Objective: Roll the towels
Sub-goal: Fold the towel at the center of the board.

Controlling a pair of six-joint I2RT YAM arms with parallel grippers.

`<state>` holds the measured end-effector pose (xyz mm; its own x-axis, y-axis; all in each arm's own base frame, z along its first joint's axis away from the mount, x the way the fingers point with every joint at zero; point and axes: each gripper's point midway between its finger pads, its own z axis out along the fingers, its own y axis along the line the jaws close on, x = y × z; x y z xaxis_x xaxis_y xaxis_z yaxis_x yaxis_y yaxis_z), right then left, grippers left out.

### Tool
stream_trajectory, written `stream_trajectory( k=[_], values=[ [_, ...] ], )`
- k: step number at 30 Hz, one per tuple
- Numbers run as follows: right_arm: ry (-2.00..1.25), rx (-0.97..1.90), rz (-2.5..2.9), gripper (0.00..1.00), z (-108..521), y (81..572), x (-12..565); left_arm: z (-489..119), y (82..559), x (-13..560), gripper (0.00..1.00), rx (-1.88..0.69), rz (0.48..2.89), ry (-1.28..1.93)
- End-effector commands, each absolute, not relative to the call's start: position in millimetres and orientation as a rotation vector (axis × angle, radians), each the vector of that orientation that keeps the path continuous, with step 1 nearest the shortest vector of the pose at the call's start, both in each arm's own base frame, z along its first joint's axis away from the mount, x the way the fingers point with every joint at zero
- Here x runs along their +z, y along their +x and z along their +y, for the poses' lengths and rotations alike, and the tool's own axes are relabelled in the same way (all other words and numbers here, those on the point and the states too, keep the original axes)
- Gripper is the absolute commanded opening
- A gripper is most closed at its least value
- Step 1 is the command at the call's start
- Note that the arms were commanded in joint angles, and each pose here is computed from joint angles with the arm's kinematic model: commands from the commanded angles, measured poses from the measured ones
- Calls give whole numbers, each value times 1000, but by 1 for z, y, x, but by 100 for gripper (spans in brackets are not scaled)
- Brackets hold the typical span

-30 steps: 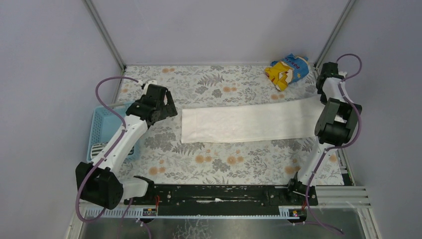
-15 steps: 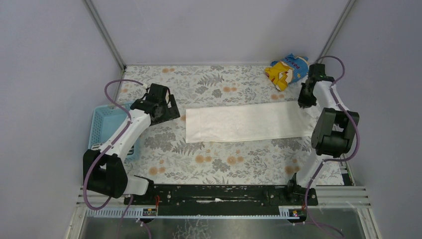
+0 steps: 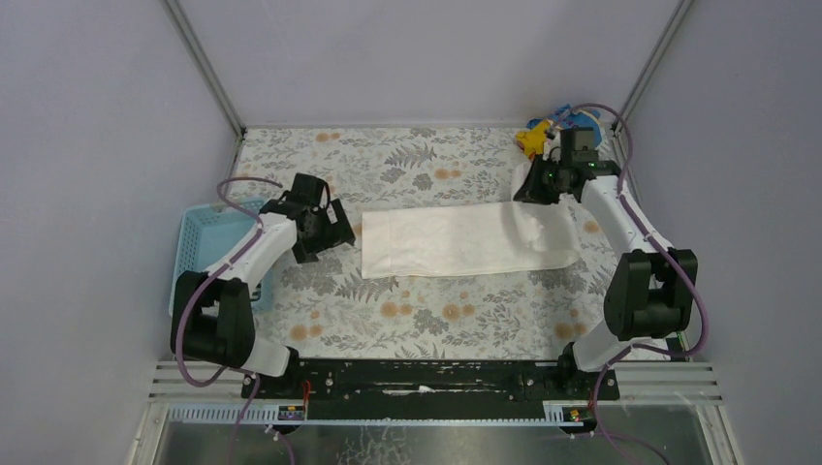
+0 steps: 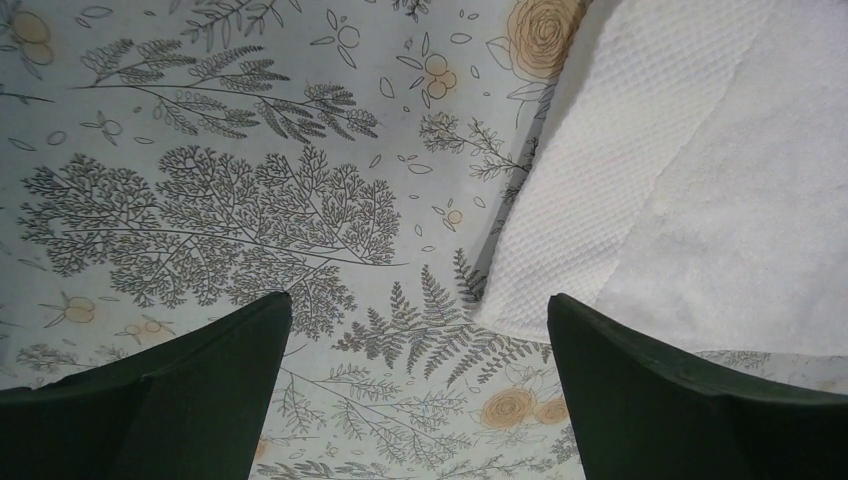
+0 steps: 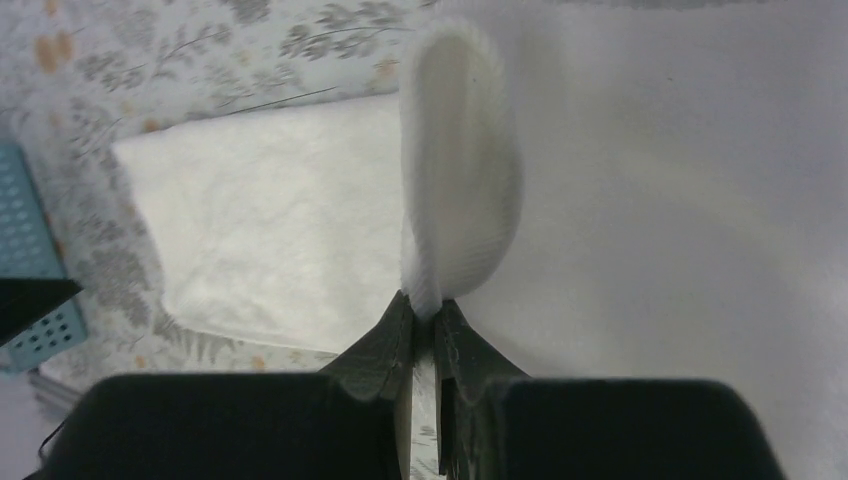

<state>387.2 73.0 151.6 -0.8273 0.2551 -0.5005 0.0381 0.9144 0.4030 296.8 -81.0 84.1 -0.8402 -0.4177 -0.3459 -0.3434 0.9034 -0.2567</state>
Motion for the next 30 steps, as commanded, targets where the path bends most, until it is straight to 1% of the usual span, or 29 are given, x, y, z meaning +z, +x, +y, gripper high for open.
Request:
stream_trajectory(
  k=[1, 10, 14, 17, 22, 30],
  values=[
    [153, 801, 2420, 0, 144, 387, 176, -94, 305, 77, 99, -366, 2667, -587],
    [94, 904, 2477, 0, 228, 381, 169, -102, 304, 60, 89, -407, 2720, -605],
    [68, 943, 2525, 0, 264, 375, 163, -109, 302, 50, 81, -459, 2746, -613],
    [46, 956, 2562, 0, 285, 370, 158, -111, 300, 44, 79, -474, 2760, -626],
    [48, 964, 2578, 0, 309, 365, 158, -117, 298, 37, 78, -508, 2771, -643],
    [101, 922, 2571, 0, 324, 367, 160, -122, 291, 22, 64, -508, 2802, -664]
  ],
)
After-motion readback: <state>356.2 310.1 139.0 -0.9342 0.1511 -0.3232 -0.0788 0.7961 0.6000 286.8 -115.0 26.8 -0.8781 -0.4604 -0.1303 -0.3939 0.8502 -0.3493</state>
